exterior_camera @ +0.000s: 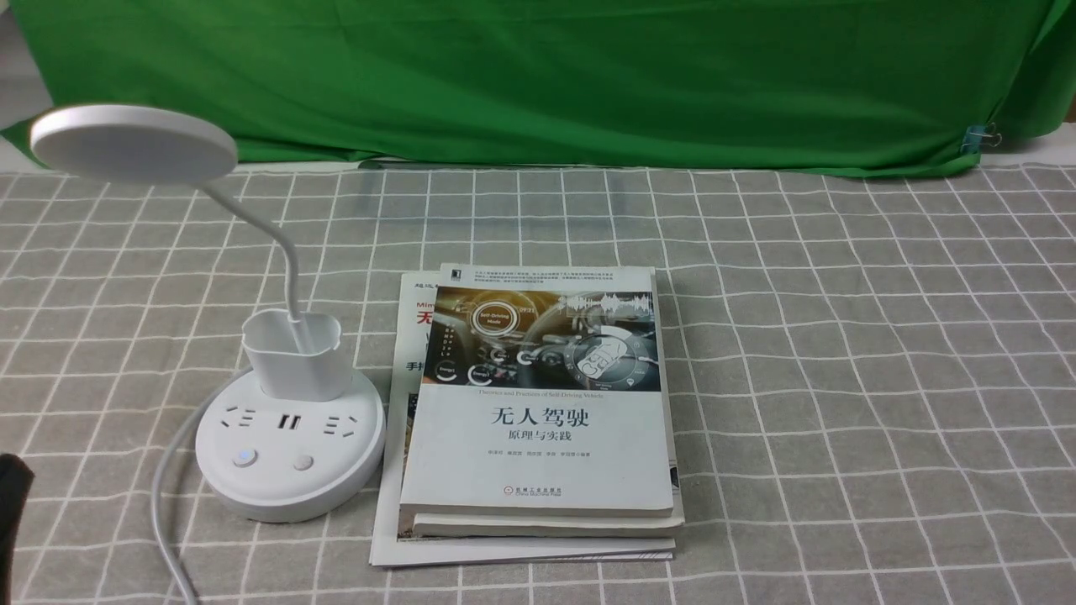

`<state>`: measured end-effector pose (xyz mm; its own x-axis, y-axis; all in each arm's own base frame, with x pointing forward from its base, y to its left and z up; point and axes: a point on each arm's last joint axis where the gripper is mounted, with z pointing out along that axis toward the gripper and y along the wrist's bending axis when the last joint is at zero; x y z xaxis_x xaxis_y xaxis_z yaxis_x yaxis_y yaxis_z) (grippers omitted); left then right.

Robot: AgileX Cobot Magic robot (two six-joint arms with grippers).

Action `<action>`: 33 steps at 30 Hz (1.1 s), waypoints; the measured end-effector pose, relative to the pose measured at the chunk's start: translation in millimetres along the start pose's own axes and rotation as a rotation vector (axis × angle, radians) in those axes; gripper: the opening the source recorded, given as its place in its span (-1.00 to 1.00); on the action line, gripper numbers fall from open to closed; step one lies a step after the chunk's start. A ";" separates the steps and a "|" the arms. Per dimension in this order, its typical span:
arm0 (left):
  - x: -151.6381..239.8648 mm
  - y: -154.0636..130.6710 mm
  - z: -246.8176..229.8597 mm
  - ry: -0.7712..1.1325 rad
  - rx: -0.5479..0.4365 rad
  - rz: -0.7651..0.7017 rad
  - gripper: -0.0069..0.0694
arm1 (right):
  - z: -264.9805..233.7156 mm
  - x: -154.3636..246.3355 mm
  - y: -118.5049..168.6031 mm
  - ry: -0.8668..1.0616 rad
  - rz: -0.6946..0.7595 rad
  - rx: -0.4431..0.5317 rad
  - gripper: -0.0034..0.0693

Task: Turn on the desk lamp on the grey coffee tablecloth with your hand.
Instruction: 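Press the power button on the lamp base to turn the lamp on with the left gripper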

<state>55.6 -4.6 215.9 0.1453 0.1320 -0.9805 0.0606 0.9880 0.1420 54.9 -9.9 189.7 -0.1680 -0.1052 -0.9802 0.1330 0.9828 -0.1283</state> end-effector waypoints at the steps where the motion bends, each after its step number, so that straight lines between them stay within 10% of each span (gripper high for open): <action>1: -3.5 0.4 -0.1 -0.038 -0.004 -0.005 -0.20 | 0.0 0.0 0.0 0.000 0.000 0.000 -0.23; 13: -68.9 9.8 -2.3 -0.278 -0.020 -0.123 -0.20 | 0.1 0.0 0.0 0.001 0.000 0.000 -0.23; 24: -65.8 10.2 44.8 0.370 0.019 -0.151 -0.20 | 0.0 0.0 0.0 0.000 0.000 0.000 -0.23; 33: -48.3 7.8 67.0 0.511 0.028 -0.145 -0.20 | 0.0 0.0 0.0 0.000 0.000 0.000 -0.23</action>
<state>115.2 -8.6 273.4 -0.3657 0.0237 -0.9304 0.0718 0.9974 -0.0028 54.9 -9.9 189.7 -0.1680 -0.1052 -0.9802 0.1330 0.9828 -0.1283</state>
